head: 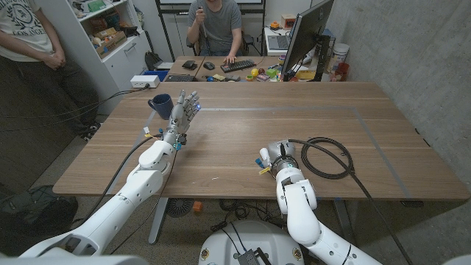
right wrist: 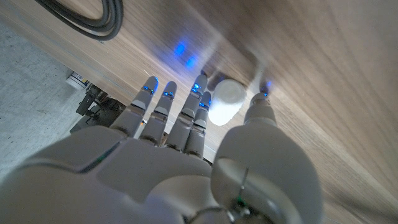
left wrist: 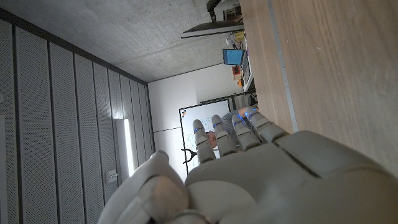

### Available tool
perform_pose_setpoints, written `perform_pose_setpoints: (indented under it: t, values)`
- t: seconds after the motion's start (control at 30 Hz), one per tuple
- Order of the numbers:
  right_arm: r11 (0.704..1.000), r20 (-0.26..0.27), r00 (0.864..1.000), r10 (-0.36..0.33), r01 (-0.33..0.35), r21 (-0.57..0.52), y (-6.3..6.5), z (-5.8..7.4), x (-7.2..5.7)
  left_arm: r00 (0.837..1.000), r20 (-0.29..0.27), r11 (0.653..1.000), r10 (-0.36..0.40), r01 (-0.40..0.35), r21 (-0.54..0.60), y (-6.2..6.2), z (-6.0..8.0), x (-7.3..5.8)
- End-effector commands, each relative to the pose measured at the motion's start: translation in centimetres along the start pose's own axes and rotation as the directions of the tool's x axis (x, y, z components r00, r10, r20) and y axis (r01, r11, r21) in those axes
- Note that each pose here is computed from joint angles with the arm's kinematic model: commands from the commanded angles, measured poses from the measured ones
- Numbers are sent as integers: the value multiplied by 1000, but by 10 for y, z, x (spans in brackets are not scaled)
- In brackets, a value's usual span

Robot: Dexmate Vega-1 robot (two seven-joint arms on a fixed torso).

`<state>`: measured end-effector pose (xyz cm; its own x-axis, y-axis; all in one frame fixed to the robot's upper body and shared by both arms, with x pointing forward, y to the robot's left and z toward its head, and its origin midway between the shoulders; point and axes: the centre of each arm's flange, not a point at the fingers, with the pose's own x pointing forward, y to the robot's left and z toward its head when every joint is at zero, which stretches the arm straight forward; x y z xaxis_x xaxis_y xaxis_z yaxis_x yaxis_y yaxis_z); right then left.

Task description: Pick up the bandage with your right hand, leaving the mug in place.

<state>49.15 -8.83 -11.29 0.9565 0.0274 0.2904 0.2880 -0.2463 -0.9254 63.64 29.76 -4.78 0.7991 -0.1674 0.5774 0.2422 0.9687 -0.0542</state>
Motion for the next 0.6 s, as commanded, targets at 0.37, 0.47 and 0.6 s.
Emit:
perform_pose_setpoints:
  t: [0.37,0.47,0.6]
  values:
    - [993,-44,994,-99,102,57,-2,-9,1,1000,-10,1000,0,0,6,-1,-4,1]
    - [991,-53,992,-117,120,64,-6,-16,-1,1000,-11,1000,-3,3,8,-2,-4,0]
    - [988,-68,988,-141,145,53,-18,-27,-3,1000,-13,1000,5,-5,8,-2,-4,0]
